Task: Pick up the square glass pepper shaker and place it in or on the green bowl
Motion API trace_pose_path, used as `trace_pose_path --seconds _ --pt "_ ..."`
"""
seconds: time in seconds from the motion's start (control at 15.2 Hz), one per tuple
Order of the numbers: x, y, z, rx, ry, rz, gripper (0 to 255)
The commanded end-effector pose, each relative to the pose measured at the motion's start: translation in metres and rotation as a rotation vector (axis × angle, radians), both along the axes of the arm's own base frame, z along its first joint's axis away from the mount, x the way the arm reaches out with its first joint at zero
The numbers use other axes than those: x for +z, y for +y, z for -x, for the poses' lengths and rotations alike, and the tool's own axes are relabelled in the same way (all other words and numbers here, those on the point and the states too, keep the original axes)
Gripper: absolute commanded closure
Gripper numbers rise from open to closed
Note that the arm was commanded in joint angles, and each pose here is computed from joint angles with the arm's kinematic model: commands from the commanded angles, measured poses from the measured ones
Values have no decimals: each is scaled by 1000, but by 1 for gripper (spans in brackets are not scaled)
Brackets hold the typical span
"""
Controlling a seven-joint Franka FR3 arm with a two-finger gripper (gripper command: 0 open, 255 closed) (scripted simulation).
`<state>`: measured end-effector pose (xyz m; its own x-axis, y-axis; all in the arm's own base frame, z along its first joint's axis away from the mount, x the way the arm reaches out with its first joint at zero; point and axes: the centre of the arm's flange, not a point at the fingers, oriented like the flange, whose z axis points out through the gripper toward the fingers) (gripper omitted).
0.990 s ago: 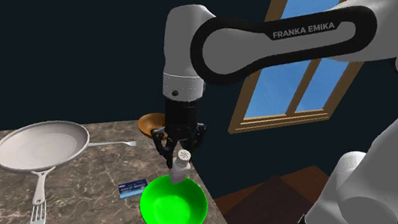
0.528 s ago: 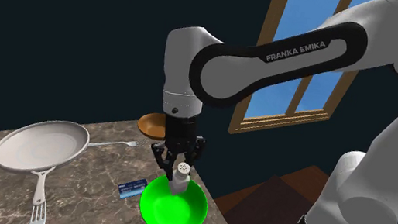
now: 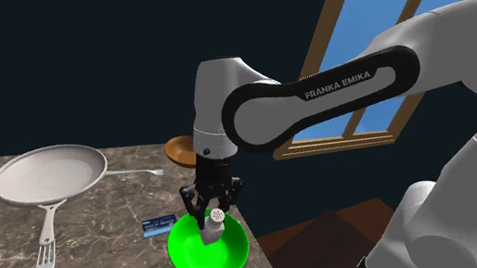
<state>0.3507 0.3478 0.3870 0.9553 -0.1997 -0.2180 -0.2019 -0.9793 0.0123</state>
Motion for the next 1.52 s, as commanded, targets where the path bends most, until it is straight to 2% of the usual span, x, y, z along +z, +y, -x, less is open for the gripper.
trace_pose_path --seconds 0.0,0.33,0.4,0.73,0.99,1.45 --pt "-2 -1 -1 0 -1 0 255" --pt "-2 -1 -1 0 -1 0 255" --pt "-2 -1 -1 0 -1 0 0" --pt "-2 -1 -1 0 -1 0 0" --pt "47 -2 -11 0 -1 0 0" --pt "47 -2 -11 0 -1 0 0"
